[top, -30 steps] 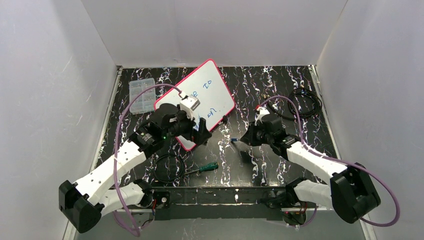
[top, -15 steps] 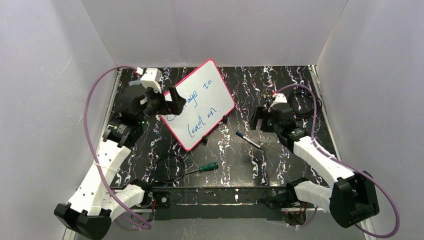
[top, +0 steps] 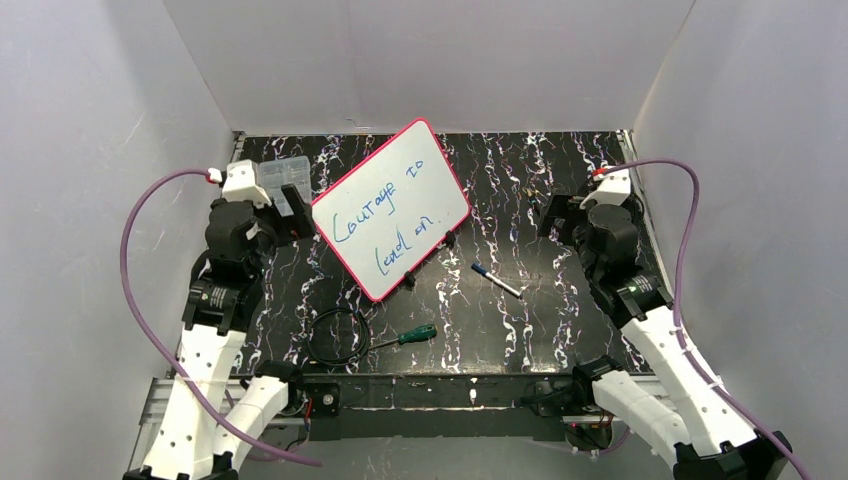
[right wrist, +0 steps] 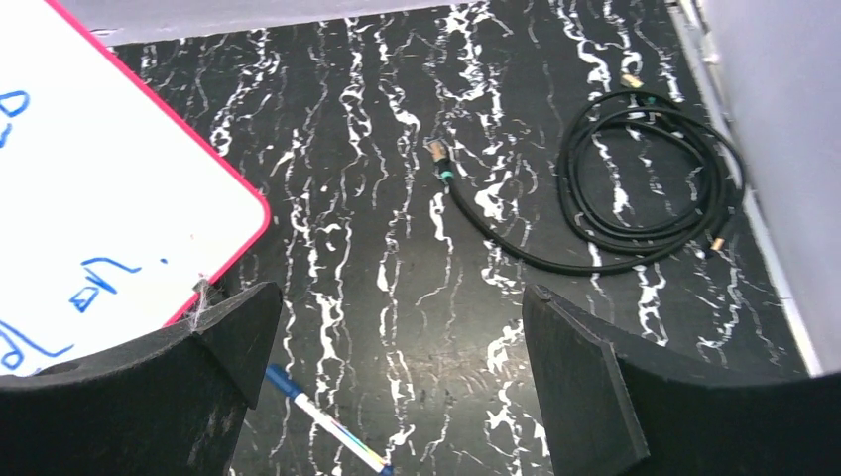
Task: Write a sentence on the whiteboard
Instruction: Reset both arms
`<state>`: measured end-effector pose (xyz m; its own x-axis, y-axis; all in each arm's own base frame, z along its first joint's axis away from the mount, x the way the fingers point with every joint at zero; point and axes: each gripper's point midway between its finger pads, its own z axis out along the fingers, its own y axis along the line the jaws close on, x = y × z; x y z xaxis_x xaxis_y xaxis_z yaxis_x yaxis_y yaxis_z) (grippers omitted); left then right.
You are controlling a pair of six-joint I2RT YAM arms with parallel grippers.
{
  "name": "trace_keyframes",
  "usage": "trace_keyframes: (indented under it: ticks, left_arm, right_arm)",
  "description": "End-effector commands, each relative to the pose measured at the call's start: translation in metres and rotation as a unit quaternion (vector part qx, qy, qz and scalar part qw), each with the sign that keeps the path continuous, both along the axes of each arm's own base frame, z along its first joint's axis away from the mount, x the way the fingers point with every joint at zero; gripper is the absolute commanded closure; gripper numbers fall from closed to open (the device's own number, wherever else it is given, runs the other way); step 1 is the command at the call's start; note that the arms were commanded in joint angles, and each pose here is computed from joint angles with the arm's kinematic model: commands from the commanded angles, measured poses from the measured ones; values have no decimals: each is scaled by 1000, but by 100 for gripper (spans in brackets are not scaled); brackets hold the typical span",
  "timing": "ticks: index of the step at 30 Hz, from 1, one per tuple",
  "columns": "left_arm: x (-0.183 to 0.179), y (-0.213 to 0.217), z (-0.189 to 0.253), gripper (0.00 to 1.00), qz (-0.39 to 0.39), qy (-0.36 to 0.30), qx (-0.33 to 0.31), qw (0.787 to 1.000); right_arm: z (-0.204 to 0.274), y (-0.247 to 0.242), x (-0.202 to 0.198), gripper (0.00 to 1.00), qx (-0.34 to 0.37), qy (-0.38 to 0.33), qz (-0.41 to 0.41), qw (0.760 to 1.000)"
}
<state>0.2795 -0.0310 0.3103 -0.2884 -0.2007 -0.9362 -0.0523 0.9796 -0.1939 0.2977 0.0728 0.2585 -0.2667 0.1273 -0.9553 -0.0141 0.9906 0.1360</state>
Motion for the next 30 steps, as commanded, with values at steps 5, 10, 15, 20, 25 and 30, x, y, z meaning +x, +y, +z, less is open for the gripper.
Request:
trace_keyframes:
  ticks: [5,10,15,20,25,30]
  left_arm:
    - [-7,19,-9,2,41,-16,20,999]
    - [-7,29,-12,2,69,-28,27,997]
    - [-10,42,-19,2,107,-24,31,994]
    - [-11,41,-18,2,103,-30,32,994]
    - [-14,43,-16,2,108,-37,31,993]
    - [-15,41,-16,2,103,-36,28,994]
  right_arm:
    - [26,-22,-6,1,-28,-37,-35,998]
    - [32,-23,-10,1,-20,-52,-37,998]
    - [33,-28,-11,1,1,-62,-60,996]
    - [35,-25,-12,1,7,-73,-47,996]
    - [38,-26,-14,1,9,-76,-48,996]
    - [41,-26,-16,1,12,-85,-47,995]
